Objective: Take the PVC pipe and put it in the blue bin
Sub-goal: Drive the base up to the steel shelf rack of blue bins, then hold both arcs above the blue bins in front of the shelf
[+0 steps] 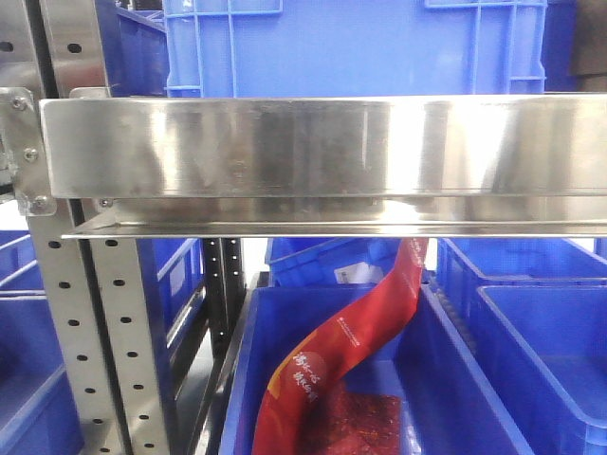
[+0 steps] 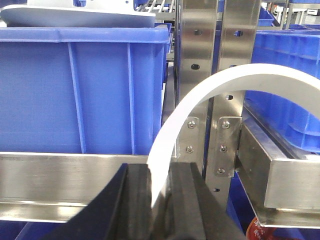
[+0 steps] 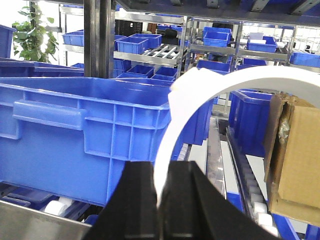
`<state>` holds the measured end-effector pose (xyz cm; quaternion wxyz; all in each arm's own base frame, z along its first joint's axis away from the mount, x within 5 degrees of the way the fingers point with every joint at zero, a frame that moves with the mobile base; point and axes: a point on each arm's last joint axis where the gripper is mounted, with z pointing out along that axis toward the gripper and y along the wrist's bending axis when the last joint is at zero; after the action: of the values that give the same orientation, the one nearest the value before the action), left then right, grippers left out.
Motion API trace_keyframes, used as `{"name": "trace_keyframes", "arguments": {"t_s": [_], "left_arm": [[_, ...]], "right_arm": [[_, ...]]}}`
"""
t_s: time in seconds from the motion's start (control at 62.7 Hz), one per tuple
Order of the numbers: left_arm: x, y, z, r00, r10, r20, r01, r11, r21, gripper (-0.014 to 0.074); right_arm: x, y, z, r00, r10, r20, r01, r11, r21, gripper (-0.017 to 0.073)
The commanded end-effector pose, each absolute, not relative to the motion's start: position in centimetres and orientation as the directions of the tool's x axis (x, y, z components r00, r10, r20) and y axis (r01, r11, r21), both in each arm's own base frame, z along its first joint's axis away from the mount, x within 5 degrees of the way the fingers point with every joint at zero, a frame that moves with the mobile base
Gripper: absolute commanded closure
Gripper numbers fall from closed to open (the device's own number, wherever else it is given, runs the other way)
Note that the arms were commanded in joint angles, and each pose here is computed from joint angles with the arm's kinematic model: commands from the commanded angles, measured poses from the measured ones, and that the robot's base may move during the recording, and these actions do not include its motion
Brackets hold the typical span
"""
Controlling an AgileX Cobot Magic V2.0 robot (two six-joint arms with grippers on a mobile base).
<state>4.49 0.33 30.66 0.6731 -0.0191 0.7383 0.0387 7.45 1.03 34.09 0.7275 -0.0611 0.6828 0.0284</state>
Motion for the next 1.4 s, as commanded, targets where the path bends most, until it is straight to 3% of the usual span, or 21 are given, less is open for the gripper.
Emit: {"name": "trace_keyframes", "arguments": {"t_s": [0.0,1.388], "left_arm": [[4.42,0.33,30.93,-0.065,0.017,-0.998,-0.084,0.996,0.022,0.0704],[4.40,0.53,30.94,-0.068,0.067,-0.995,-0.103,0.992,0.074,0.0704]], "right_arm": [[7.35,0.95,34.44,0.103,-0.048,-0.994,-0.115,0.992,-0.059,0.0718],[7.35,0.95,34.44,0.103,-0.048,-0.994,-0.115,0.992,-0.059,0.0718]]}}
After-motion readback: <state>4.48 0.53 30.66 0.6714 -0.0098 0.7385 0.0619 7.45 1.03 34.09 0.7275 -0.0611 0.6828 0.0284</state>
